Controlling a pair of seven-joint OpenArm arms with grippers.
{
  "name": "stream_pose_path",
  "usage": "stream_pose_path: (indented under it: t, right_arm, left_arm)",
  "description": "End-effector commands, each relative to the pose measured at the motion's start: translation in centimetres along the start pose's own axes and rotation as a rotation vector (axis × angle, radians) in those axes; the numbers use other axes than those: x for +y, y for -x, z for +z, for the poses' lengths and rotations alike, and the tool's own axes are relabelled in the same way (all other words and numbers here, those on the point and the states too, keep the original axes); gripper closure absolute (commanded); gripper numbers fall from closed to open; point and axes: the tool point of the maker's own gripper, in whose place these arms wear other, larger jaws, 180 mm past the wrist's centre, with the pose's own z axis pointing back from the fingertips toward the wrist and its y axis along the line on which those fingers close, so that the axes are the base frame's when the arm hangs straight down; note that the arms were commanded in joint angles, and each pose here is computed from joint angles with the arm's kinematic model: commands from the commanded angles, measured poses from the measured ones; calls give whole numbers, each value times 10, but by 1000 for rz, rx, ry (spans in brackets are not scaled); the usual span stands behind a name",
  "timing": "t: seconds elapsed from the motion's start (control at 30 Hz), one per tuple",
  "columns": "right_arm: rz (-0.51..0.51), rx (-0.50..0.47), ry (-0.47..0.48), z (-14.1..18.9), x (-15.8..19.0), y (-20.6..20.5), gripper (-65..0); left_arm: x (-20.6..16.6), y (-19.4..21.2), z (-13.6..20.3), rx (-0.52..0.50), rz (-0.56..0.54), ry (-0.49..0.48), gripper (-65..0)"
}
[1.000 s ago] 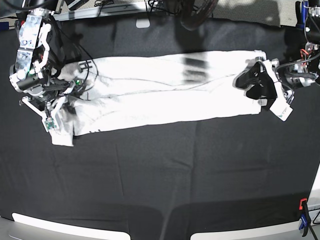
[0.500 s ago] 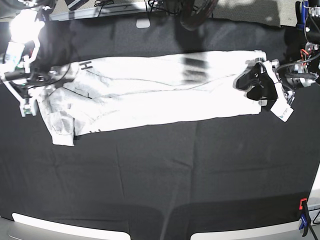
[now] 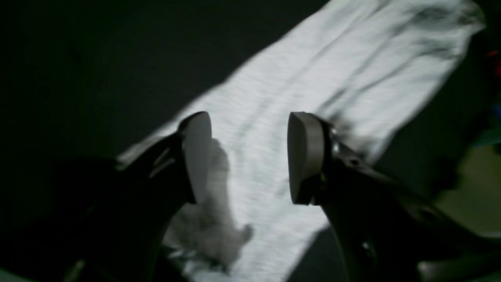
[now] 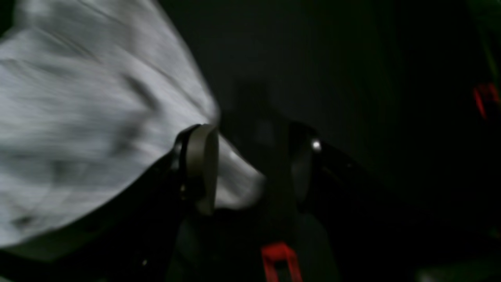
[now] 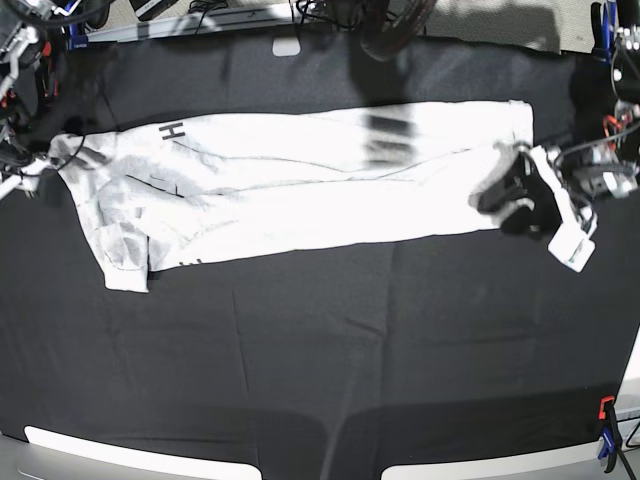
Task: Layout the t-shirt on the table in an organized manner, then fold the t-shirt properly
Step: 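Release the folded shirt and raise both grippers, then grasp the folded strip's end with the left gripper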
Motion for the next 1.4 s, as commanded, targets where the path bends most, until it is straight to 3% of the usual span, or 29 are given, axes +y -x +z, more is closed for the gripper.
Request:
stream_pose_path:
  t: [0.0,0.07,0.17,0.23,0.3,0.47,0.63,0.87,0.97,1.0,1.13,1.37]
  right_arm:
    - [37,-88,-71,6,11,-22,-284]
    - [38,-143,-198,10,34,-32,-284]
    - [21,-149,-265,13,45,-33,-284]
    - [19,-154,-281,14,48,-34,-284]
    - [35,-157,-287,15,49,-34,-284]
    - [40,-158,-289,15,50,-34,-284]
    - [41,-157,-289,15,50,-34,-284]
    - [41,-158,-289,15,50,-34,-284]
    - [44,-158,-290,15,50,-34,-284]
    - [45,-158,-290,15,50,-34,-284]
    - [47,-159,-291,15,50,-34,-284]
    - [47,-159,-291,15,50,-34,-284]
  left_arm:
    - [8,-15,6,-34,-7,-34,-292]
    - [14,-12,6,-29,34,-66,-292]
    - [31,7,9,67,-21,-166,-292]
    - [55,16,16,119,-34,-300,-292]
    - [67,14,21,103,12,-373,-293]
    - [72,13,22,89,36,-405,-293]
    - [83,16,28,122,-27,-468,-293]
    - [83,17,28,125,-25,-467,-308]
    - [82,22,28,153,-13,-463,-452]
    - [79,25,27,166,5,-448,-451]
    - [58,29,18,157,84,-338,-449]
    - [7,37,-1,182,13,-78,-447]
